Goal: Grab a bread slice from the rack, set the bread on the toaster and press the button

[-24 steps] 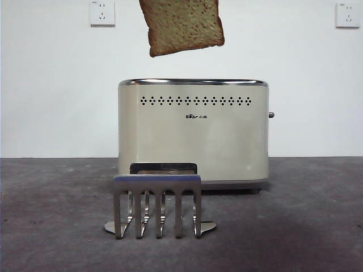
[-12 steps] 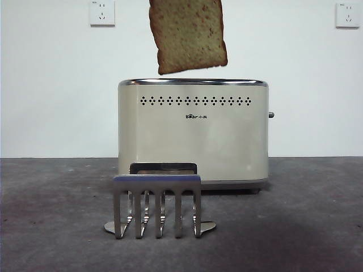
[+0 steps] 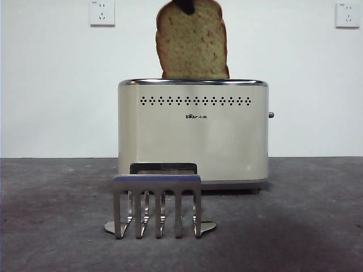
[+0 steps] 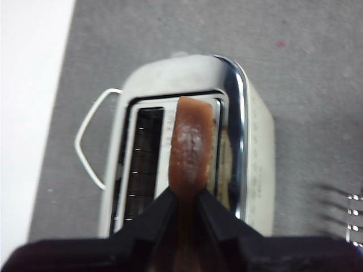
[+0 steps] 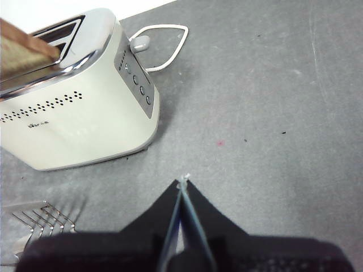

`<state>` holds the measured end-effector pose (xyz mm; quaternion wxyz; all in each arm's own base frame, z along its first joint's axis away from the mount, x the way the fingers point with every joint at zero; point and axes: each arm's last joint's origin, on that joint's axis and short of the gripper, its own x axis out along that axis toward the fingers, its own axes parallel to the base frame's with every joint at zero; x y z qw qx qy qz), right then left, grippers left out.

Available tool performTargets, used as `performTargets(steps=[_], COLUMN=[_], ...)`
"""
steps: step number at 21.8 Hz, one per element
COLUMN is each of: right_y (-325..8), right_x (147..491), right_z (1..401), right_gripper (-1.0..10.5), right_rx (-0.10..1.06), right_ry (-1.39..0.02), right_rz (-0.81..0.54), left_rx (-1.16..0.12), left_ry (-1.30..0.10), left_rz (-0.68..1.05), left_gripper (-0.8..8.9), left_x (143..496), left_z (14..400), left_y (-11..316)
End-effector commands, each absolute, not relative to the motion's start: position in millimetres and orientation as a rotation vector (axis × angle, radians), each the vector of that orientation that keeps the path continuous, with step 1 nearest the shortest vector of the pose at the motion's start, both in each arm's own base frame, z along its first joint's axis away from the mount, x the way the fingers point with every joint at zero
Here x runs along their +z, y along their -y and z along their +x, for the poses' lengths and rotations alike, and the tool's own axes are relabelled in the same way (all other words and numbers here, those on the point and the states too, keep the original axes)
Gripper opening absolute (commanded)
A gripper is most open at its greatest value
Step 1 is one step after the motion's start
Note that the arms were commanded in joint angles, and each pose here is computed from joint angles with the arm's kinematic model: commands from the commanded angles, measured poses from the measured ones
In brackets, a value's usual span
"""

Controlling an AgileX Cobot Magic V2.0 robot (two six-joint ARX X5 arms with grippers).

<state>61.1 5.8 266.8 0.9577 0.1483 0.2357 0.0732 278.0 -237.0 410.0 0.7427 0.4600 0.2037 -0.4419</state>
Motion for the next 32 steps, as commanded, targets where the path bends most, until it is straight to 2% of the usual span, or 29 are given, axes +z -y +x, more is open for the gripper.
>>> performTargets(steps=[1, 19, 24, 25, 29, 32], right_y=[-6.0, -6.0, -6.0, -6.0, -6.0, -6.0], right_x=[268.3, 267.0, 267.0, 267.0, 267.0, 267.0], right_z=[60.8, 60.1, 60.1, 60.1, 60.1, 60.1], right_gripper=[0.0, 0.0, 0.0, 0.0, 0.0, 0.0], right_rx=[0.153, 0.151, 0.151, 0.151, 0.151, 0.151], right_ry=[-0.469, -0.484, -0.484, -0.484, -0.484, -0.484], right_rz=[0.302, 0.304, 0.304, 0.304, 0.304, 0.304], left_rx=[-0.984, -0.962, -0.948, -0.94, -0.937, -0.932], left_ry=[-0.466, -0.562, -0.549, -0.55, -0.564, -0.553], left_rz=[1.009, 0.987, 0.964, 0.949, 0.94, 0.934], left_gripper=[-0.11, -0.1, 0.01, 0.13, 2.57, 3.24], left_x=[405.7, 366.3, 363.7, 364.1, 363.6, 366.0], left_z=[280.4, 317.9, 322.4, 322.7, 322.2, 321.7], left_y=[238.4, 249.9, 253.4, 253.7, 253.3, 252.8])
